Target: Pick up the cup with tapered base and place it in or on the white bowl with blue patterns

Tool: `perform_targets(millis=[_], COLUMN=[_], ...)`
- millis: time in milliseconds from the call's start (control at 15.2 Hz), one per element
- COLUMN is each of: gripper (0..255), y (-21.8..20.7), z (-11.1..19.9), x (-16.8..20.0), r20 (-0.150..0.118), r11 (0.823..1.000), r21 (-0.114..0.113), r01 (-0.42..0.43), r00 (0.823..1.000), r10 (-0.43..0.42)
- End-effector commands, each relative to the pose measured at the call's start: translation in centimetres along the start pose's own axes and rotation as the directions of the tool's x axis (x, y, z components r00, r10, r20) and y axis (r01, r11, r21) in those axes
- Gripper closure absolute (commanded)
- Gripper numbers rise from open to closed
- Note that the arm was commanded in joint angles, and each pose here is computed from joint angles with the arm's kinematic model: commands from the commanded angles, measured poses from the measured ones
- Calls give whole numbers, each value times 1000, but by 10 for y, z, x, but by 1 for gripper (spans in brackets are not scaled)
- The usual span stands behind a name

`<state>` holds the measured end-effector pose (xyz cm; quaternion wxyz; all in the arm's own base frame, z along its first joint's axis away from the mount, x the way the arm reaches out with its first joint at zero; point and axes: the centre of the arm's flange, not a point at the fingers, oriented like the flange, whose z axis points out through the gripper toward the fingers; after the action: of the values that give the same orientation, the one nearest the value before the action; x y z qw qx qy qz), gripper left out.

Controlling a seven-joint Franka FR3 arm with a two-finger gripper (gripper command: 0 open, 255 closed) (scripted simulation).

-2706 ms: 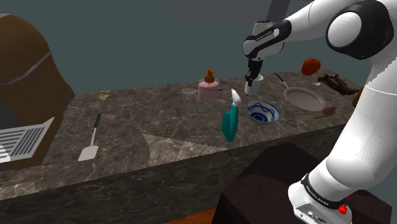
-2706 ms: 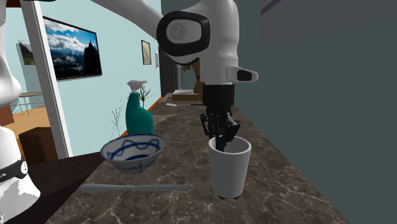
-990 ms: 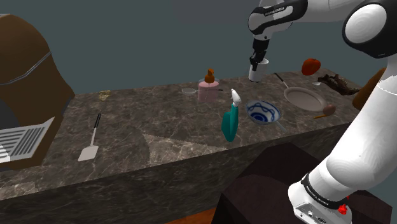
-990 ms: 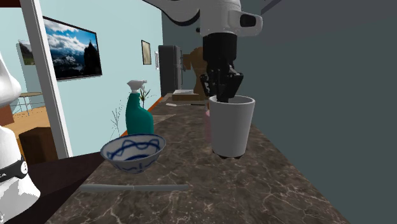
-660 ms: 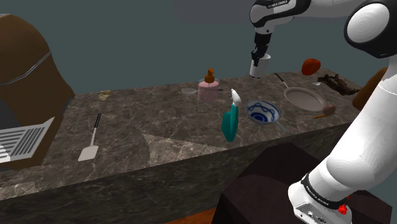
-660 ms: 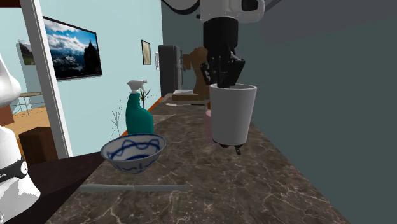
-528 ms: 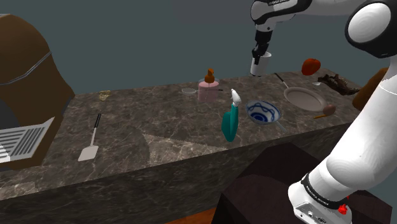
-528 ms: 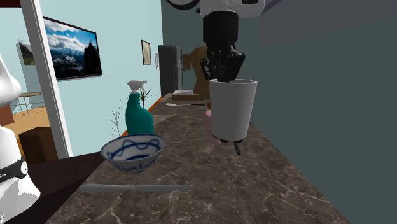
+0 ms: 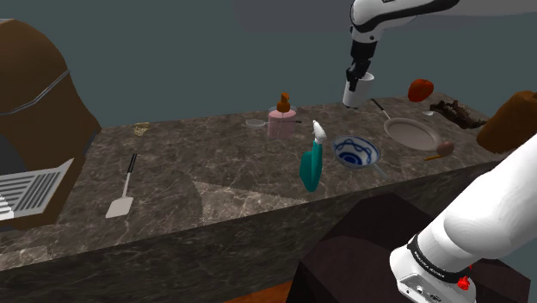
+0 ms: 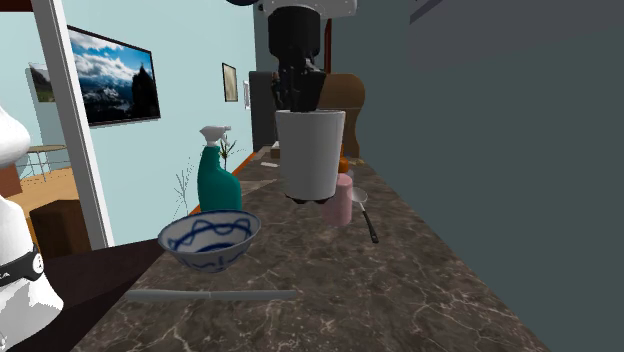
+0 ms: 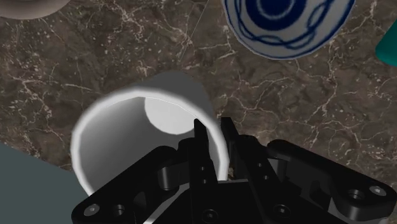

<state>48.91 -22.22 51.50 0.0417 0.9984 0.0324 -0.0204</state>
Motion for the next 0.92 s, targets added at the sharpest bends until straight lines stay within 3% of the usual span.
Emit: perform_targets(millis=[0,858], gripper=[255,255], y=[-21,-146], z=[-3,-30], x=[-17,-124], r20=[0,0], r11=[1000,1000], r21=[-1,-1], r01=[0,0], r00=[1000,1000], r10=[0,0])
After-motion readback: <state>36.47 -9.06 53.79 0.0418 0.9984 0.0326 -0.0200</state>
